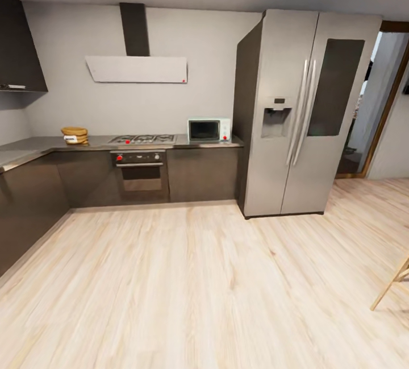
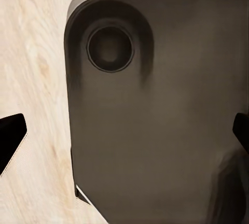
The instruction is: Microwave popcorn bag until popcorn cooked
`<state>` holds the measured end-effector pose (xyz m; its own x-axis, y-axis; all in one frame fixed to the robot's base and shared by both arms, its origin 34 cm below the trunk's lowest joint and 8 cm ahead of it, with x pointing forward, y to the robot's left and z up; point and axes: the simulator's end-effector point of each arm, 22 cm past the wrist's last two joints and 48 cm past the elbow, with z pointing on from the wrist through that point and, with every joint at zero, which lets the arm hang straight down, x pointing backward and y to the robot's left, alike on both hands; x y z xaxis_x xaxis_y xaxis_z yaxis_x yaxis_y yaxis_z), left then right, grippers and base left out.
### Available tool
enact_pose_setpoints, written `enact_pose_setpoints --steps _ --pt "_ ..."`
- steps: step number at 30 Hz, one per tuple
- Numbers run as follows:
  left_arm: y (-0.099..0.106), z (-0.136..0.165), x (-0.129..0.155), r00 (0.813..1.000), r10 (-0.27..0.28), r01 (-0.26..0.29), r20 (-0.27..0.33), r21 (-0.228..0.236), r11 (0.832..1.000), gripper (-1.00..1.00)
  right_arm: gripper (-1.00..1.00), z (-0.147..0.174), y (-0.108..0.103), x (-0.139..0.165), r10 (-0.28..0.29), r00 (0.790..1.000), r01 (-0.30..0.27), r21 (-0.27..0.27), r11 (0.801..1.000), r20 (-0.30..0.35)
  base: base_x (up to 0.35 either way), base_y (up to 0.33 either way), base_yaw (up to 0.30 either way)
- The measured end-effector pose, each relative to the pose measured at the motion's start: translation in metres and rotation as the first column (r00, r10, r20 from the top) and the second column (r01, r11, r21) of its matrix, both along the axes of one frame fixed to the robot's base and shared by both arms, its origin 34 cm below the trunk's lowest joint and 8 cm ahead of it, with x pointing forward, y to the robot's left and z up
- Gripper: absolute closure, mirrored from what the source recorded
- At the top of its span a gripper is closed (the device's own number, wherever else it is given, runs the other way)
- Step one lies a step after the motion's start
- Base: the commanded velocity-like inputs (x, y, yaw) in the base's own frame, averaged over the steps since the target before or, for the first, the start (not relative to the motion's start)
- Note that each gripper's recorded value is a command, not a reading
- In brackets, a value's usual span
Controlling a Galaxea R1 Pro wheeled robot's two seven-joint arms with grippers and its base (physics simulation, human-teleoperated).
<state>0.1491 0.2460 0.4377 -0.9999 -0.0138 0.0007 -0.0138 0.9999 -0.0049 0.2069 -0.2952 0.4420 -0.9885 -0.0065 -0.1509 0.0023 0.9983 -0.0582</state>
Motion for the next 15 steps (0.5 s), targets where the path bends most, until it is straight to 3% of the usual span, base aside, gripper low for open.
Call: enact_pose_setpoints --steps 15 --pt "-0.0002 0.0000 -0.0003 1.000 0.000 0.000 -0.001 0.000 1.000 -1.00 -1.00 0.0000 -0.0002 -0.0002 0.001 1.000 -0.001 -0.001 1.000 0.000 0.342 0.000 0.000"
